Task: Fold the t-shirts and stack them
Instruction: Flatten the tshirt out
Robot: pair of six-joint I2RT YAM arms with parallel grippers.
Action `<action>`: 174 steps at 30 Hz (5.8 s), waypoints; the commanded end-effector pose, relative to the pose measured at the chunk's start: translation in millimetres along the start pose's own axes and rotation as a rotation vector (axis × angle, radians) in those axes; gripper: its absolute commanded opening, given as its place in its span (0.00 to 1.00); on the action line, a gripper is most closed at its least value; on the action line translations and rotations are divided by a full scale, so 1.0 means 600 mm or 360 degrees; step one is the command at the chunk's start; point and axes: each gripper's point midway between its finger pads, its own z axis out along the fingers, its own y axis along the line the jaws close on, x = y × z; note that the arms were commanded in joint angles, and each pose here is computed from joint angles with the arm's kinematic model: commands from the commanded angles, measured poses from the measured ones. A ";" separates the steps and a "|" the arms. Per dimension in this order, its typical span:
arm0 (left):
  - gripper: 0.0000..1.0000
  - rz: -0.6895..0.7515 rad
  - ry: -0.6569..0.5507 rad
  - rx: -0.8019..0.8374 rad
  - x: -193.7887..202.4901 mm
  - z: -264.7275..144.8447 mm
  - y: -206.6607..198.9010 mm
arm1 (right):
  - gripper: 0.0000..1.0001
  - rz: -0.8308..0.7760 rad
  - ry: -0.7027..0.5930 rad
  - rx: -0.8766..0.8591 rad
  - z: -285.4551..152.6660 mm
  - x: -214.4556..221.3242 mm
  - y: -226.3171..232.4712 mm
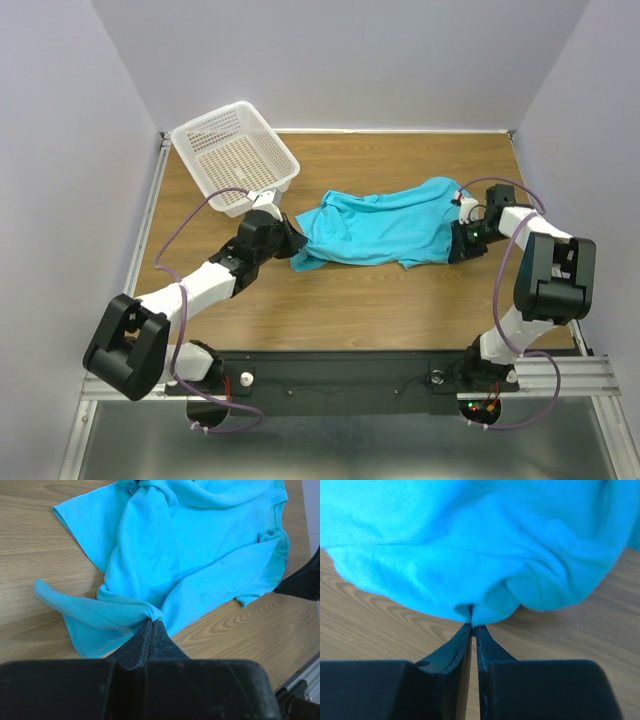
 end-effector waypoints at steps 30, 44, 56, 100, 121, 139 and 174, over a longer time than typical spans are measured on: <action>0.00 0.0031 0.0124 0.0157 0.036 -0.051 -0.037 | 0.01 -0.0442 -0.0295 0.0616 -0.321 0.022 0.076; 0.45 0.0081 0.0504 0.0024 0.159 -0.078 -0.052 | 0.52 -0.0233 0.0128 0.0803 -0.231 0.125 -0.006; 0.70 0.0000 0.0145 -0.0190 0.090 -0.083 -0.005 | 0.93 -0.0143 -0.0128 0.0642 -0.182 0.041 -0.007; 0.47 -0.0362 0.0277 -0.0115 0.127 -0.177 0.015 | 0.92 -0.0093 -0.0360 0.0402 -0.137 -0.090 -0.015; 0.66 0.0413 -0.0272 -0.0137 -0.159 0.052 -0.005 | 0.92 -0.0008 -0.0486 0.0137 -0.081 -0.201 -0.031; 0.60 0.0862 -0.0059 -0.0618 -0.254 0.317 0.048 | 0.92 0.0036 -0.0544 0.0101 -0.083 -0.193 -0.028; 0.63 0.0709 0.0070 -0.0387 -0.196 0.149 0.063 | 0.92 0.0029 -0.0581 0.0208 -0.102 -0.196 -0.056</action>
